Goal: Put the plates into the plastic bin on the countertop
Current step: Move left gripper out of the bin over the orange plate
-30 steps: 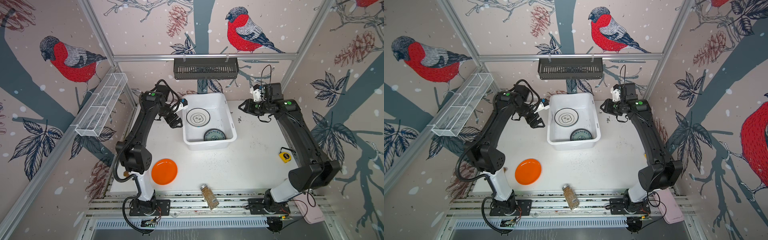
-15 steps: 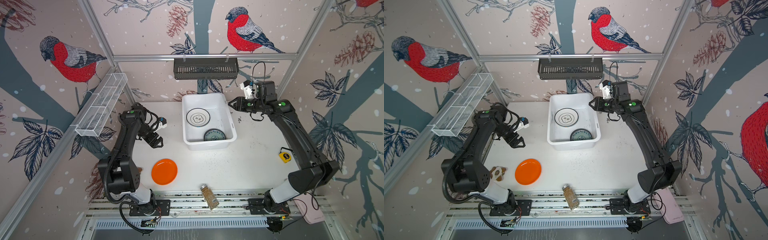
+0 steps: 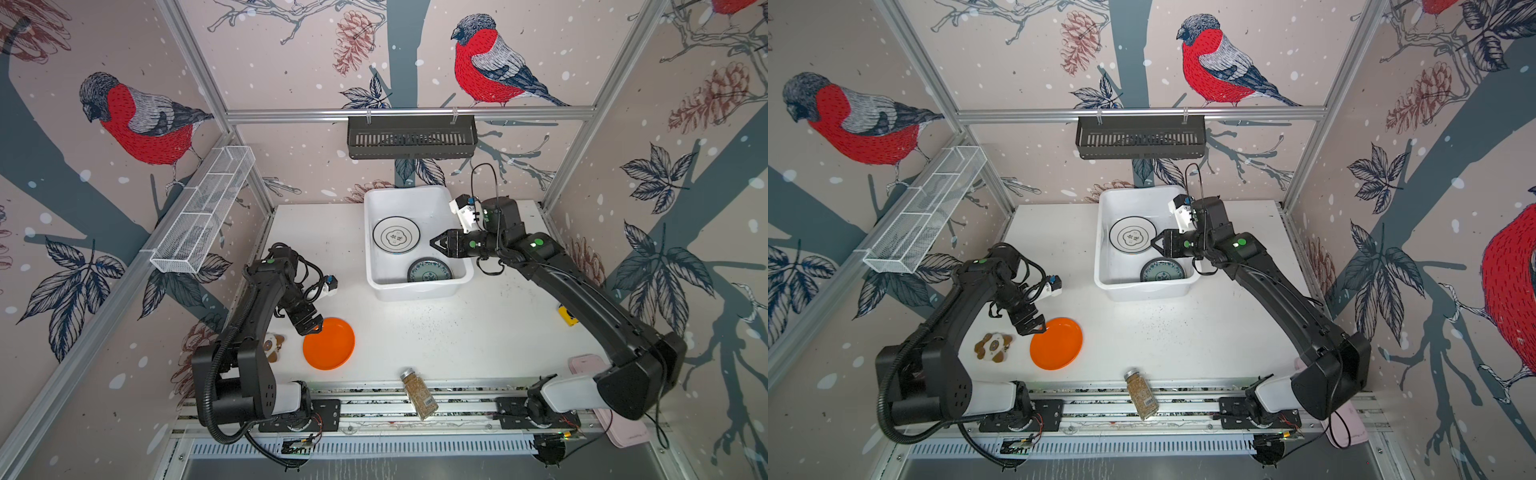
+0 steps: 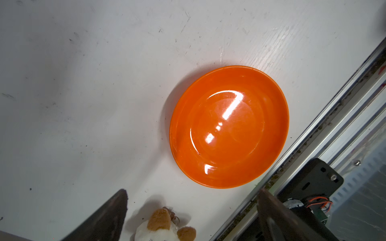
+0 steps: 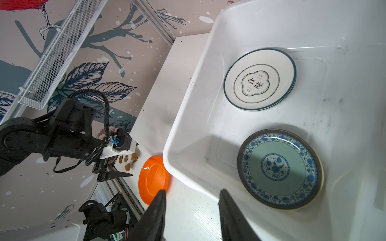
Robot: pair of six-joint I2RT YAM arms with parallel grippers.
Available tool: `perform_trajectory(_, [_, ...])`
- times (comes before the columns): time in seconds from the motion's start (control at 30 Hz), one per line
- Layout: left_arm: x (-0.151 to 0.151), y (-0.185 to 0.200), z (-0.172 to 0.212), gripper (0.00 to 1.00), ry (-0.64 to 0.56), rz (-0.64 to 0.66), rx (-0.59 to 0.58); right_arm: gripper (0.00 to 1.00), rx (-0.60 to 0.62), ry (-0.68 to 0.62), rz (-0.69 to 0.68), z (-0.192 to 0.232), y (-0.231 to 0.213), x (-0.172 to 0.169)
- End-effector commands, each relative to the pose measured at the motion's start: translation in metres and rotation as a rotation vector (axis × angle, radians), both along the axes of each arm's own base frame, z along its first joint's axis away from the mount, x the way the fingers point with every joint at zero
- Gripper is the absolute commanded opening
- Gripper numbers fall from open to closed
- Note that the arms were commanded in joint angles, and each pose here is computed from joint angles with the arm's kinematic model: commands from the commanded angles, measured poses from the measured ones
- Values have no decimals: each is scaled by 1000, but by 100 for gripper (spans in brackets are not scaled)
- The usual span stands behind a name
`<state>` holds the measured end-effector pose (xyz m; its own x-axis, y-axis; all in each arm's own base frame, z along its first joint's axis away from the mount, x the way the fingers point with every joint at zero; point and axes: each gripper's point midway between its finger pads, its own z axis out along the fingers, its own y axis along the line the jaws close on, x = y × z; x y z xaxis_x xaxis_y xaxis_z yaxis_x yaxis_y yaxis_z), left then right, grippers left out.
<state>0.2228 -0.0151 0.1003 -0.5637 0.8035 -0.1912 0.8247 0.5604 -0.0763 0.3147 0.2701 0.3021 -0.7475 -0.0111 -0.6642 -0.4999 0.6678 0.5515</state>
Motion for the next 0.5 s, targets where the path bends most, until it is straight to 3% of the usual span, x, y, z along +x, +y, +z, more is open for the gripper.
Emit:
perform_trajectory(0.0, [-6, -6, -10, 97, -29, -97, -1, 44, 60, -64, -11, 14, 7, -2])
perform_trajectory(0.2, [-25, -32, -25, 97, -32, -221, -17, 44, 39, -80, -34, 14, 3, -15])
perform_trajectory(0.47, [-51, -52, -41, 97, -25, -293, -16, 44, 42, -107, -119, 12, -19, -34])
